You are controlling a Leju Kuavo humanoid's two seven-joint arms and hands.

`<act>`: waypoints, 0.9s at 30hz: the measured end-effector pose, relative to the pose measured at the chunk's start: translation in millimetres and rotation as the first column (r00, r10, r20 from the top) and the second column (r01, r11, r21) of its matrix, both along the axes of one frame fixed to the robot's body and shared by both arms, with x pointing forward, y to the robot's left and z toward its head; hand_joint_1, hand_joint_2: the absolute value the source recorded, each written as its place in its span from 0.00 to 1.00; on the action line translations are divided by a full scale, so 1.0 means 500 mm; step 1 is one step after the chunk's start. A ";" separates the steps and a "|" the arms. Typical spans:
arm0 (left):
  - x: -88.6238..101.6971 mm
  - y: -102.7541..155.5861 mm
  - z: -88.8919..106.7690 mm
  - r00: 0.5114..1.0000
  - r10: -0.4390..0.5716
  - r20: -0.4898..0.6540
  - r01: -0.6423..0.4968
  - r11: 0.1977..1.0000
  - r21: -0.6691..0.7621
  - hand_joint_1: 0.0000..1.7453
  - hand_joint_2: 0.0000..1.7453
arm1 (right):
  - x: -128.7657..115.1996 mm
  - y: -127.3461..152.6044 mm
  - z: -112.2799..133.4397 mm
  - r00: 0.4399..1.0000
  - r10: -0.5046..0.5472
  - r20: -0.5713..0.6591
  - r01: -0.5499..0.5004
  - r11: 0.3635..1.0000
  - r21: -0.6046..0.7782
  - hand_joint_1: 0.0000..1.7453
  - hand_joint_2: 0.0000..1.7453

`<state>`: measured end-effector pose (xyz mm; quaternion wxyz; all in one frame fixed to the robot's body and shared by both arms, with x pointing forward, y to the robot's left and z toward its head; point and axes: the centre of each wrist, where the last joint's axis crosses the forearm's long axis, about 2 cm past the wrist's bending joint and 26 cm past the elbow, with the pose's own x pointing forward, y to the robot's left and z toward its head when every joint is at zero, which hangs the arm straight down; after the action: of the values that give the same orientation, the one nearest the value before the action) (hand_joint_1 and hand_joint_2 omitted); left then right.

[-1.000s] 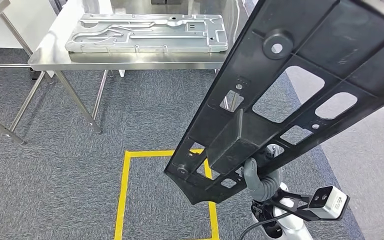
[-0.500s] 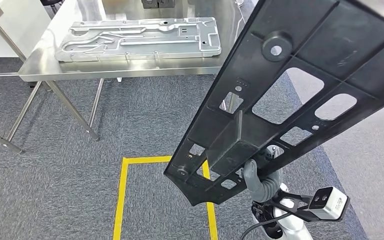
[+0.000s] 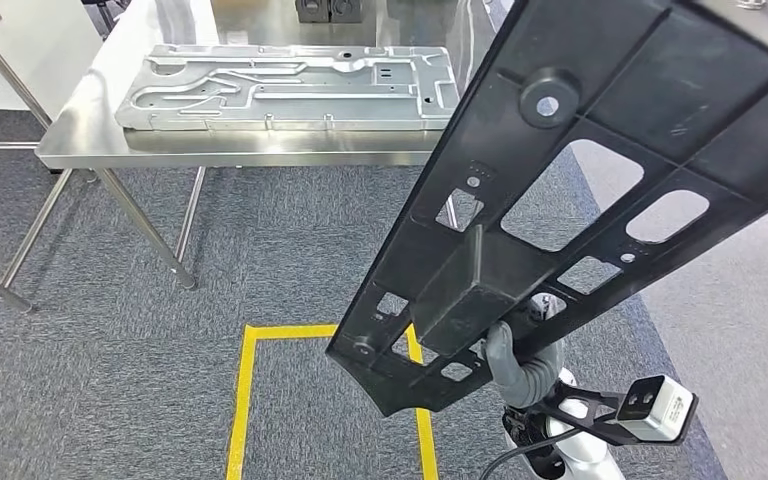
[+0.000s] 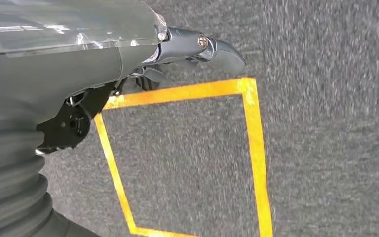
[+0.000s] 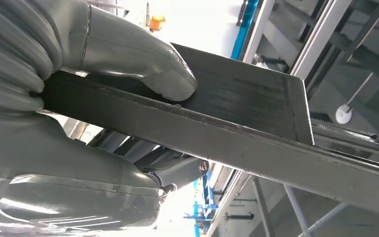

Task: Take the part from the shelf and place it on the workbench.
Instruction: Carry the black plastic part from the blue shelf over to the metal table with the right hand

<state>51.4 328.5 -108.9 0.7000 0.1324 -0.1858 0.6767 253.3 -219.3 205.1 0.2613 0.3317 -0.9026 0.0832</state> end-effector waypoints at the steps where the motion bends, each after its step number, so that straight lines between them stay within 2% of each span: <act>1: -0.001 0.000 0.000 1.000 0.000 -0.001 0.000 1.000 0.000 0.00 1.00 | -0.001 0.000 -0.001 1.000 0.000 -0.001 0.000 1.000 -0.001 1.00 1.00; 14: 0.006 0.008 0.001 1.000 -0.003 0.020 0.003 1.000 0.009 0.00 1.00 | -0.027 0.017 0.010 0.999 -0.025 0.030 0.027 0.998 -0.051 1.00 1.00; 27: -0.002 0.007 0.000 1.000 0.003 0.002 -0.003 1.000 0.017 0.00 1.00 | -0.001 0.028 0.015 1.000 -0.019 0.024 0.021 0.996 -0.091 1.00 1.00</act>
<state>50.3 332.0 -108.8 0.6976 0.1379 -0.1918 0.6764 252.5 -205.3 212.8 0.2664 0.3095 -0.9042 0.1254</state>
